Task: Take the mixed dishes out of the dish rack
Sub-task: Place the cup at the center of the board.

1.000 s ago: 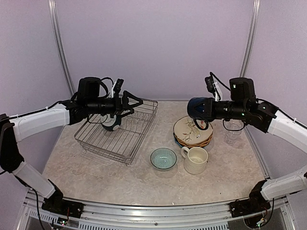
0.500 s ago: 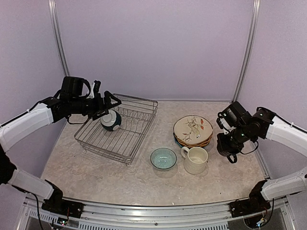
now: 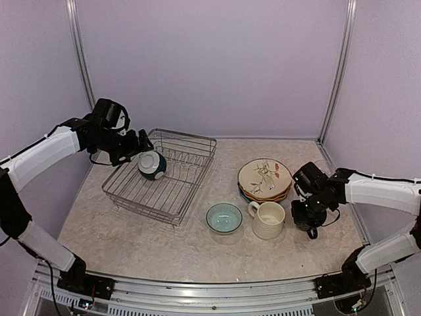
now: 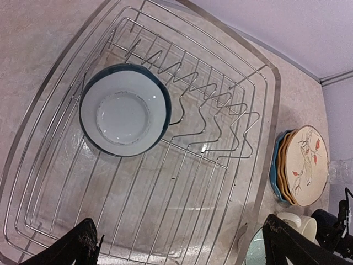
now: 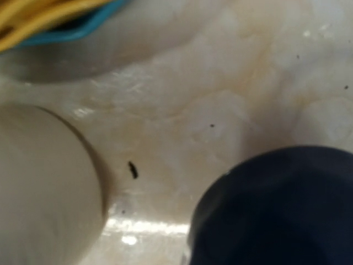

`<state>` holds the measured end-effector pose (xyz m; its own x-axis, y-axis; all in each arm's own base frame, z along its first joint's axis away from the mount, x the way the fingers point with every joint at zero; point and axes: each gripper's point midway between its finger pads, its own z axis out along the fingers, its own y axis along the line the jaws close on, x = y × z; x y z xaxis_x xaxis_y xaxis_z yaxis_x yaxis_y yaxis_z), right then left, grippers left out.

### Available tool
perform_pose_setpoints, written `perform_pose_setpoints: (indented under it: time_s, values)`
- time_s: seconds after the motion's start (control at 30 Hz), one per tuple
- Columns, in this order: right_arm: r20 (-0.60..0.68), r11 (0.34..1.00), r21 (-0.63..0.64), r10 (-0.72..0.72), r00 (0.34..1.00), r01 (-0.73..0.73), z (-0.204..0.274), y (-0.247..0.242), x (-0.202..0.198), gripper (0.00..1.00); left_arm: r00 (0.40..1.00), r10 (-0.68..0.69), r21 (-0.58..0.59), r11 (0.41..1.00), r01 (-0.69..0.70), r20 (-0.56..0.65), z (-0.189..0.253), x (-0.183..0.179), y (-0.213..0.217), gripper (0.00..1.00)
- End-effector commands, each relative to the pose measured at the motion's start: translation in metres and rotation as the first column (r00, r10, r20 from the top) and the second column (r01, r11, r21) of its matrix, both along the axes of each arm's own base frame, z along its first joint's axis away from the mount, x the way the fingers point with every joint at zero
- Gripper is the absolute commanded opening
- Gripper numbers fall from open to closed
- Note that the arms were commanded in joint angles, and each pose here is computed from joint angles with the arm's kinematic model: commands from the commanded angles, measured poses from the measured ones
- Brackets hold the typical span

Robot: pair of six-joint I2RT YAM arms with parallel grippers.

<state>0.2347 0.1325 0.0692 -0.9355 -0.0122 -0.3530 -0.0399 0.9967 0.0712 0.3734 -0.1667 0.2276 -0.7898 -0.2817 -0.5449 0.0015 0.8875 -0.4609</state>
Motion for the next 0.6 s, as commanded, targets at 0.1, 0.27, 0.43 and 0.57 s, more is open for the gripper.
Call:
perform_pose_setpoints:
  time_s: [0.1, 0.27, 0.43, 0.57]
  values:
    - [0.051, 0.999, 0.014, -0.052, 0.997, 0.051, -0.010, -0.002, 0.012, 0.19, 0.992, 0.042, 0.177, 0.984, -0.021, -0.120, -0.040, 0.016, 0.017, 0.98]
    - [0.050, 0.999, 0.005, -0.052, 0.997, 0.051, -0.009, -0.004, 0.012, 0.34, 0.988, 0.086, 0.293, 0.955, -0.045, -0.129, -0.052, 0.036, 0.024, 0.98]
    - [0.104, 0.999, 0.033, -0.029, 0.994, 0.026, 0.018, 0.002, 0.019, 0.55, 0.990, 0.064, 0.362, 0.932, -0.015, -0.124, -0.059, 0.058, 0.014, 0.98]
    - [0.155, 0.998, 0.068, -0.002, 0.988, -0.009, 0.042, 0.008, 0.023, 0.74, 0.994, -0.024, 0.347, 0.936, 0.058, -0.102, -0.055, 0.082, -0.004, 0.94]
